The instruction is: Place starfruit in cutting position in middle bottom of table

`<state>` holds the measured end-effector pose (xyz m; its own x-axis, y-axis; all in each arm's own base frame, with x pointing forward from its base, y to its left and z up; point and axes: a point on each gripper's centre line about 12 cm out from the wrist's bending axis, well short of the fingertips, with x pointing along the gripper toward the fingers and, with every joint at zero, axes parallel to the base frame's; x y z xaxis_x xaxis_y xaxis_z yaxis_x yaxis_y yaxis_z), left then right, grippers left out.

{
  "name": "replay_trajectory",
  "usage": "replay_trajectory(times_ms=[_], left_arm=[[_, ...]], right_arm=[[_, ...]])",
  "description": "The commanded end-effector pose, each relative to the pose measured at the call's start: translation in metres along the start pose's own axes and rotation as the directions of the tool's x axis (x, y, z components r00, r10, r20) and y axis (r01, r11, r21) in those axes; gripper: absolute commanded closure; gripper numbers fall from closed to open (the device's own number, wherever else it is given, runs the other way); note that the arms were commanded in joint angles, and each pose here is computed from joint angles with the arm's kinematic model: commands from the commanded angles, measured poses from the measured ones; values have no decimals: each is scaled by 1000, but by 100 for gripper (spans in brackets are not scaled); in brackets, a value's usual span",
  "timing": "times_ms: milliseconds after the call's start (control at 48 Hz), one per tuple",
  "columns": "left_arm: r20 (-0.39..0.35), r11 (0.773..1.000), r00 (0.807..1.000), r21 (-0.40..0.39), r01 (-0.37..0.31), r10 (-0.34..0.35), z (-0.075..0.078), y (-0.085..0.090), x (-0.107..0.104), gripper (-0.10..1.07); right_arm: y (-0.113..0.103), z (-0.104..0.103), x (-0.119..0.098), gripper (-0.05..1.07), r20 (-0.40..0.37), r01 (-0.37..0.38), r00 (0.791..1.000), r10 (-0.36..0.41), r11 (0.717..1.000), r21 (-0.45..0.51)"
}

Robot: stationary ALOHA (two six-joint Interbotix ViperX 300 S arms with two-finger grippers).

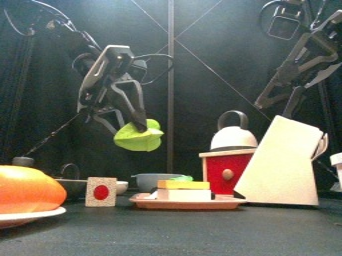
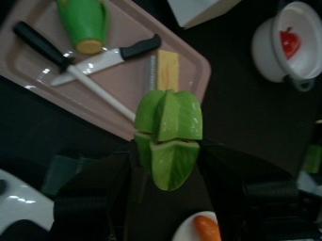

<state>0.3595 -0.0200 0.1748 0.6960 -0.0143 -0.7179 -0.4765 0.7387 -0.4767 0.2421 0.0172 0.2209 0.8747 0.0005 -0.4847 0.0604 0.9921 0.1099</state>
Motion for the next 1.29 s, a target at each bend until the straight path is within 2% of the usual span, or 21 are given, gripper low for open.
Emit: replay_trajectory(times_ms=[0, 208, 396, 500, 667, 792, 875, 958, 1125, 1271], left_arm=[[53, 994, 995, -65, 92, -89, 9, -15, -1, 24], [134, 967, 971, -133, 217, -200, 13, -28, 6, 24], [243, 931, 924, -139, 336, -297, 30, -44, -1, 24], [242, 931, 927, -156, 330, -288, 35, -46, 1, 24], [201, 953, 948, -124, 275, -247, 50, -58, 1, 24], [119, 985, 982, -69, 156, -147, 64, -63, 0, 24], [79, 997, 994, -19, 79, -77, 69, -65, 1, 24], [57, 999, 998, 7, 36, -37, 69, -69, 6, 24], [39, 999, 999, -35, 11, -10, 63, -76, 21, 24], [19, 995, 994, -13, -104, 104, 59, -80, 18, 24]], right_arm=[[1, 11, -3, 0, 35, -6, 999, 6, 1000, -5], [0, 13, -6, 0, 42, 9, 999, -8, 1000, -16], [-3, 20, -11, 0, 66, 24, 998, -25, 1000, 12], [-4, 23, -14, 0, 78, 21, 997, -25, 999, 43], [-4, 20, -14, 0, 66, 13, 998, -20, 995, 101], [-4, 17, -13, 0, 57, 12, 998, -20, 992, 128], [-5, 14, -13, 0, 48, 14, 999, -20, 991, 137], [-5, 12, -13, 0, 43, 15, 999, -21, 991, 136], [-5, 11, -13, 0, 41, 16, 999, -21, 991, 132], [-5, 10, -13, 0, 40, 18, 999, -23, 991, 131]])
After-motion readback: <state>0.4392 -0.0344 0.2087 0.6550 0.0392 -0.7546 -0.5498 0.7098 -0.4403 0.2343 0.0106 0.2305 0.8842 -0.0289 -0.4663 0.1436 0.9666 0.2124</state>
